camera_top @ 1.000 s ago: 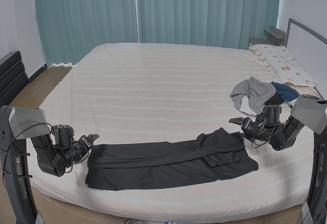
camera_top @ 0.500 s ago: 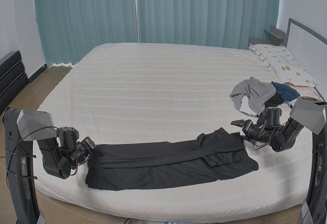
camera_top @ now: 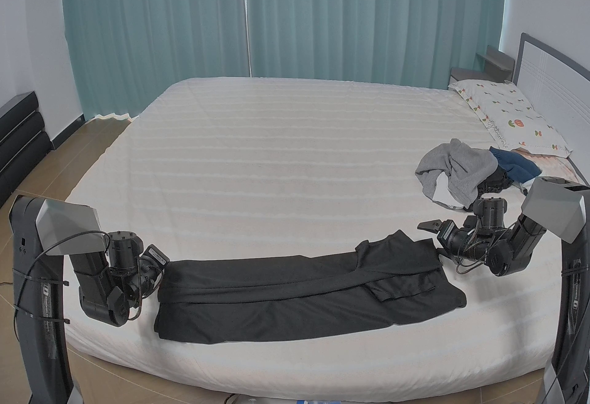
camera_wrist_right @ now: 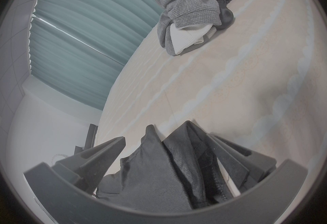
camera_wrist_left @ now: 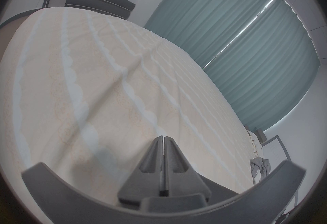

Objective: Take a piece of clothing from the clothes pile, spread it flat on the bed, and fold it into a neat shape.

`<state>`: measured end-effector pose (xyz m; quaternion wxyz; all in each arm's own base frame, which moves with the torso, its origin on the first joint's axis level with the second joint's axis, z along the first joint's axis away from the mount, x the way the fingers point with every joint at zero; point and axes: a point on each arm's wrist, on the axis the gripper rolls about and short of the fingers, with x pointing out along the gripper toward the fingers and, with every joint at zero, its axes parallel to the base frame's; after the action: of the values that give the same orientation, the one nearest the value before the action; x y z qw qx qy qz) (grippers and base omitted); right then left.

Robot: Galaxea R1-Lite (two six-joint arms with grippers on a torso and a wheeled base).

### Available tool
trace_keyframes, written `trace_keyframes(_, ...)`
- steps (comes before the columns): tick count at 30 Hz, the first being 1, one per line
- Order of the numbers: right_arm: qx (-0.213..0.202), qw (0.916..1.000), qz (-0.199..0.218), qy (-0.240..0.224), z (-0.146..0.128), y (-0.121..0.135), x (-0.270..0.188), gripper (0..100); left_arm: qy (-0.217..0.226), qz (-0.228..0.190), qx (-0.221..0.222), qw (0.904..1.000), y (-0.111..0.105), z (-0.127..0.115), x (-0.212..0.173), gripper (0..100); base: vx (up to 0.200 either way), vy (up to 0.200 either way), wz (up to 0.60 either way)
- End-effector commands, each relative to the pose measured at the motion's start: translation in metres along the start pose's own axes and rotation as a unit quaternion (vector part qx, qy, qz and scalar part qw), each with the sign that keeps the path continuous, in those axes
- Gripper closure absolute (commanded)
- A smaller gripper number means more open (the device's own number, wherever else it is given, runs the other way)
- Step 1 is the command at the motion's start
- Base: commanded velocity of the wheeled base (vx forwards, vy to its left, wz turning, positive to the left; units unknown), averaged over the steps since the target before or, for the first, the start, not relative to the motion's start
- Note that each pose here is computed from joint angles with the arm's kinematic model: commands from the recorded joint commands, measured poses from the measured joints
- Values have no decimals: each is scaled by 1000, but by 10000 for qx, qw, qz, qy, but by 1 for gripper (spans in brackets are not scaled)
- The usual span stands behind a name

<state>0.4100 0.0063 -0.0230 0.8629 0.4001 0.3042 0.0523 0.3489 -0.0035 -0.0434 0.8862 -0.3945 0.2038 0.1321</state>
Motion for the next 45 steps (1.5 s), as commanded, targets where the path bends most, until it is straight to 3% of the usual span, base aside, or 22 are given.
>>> trace_keyframes(1,22,10000,-33,11,0,-3,0,0,75,39,-27,10000,4,0,-3,100,0,0,0)
trace_keyframes(7,15,10000,-24,11,0,-2,1,0,166,-248,-75,9995,-1,12,-10,100,0,0,0)
trace_keyframes(8,15,10000,-24,11,0,-2,1,0,213,-339,-85,9992,-2,14,-11,0,0,0,0)
trace_keyframes(14,32,10000,-19,38,-1,-2,1,0,879,-899,-89,9920,1,17,-13,0,0,0,0)
trace_keyframes(34,47,9999,-20,118,-7,-6,7,0,1050,-901,773,9874,10,4,-6,0,0,0,0)
trace_keyframes(35,45,9999,-15,113,-7,-6,7,0,1053,-899,803,9871,10,3,-6,100,0,0,0)
trace_keyframes(45,137,9999,-18,33,-3,-6,8,0,974,-910,835,9875,11,-2,-10,100,0,0,0)
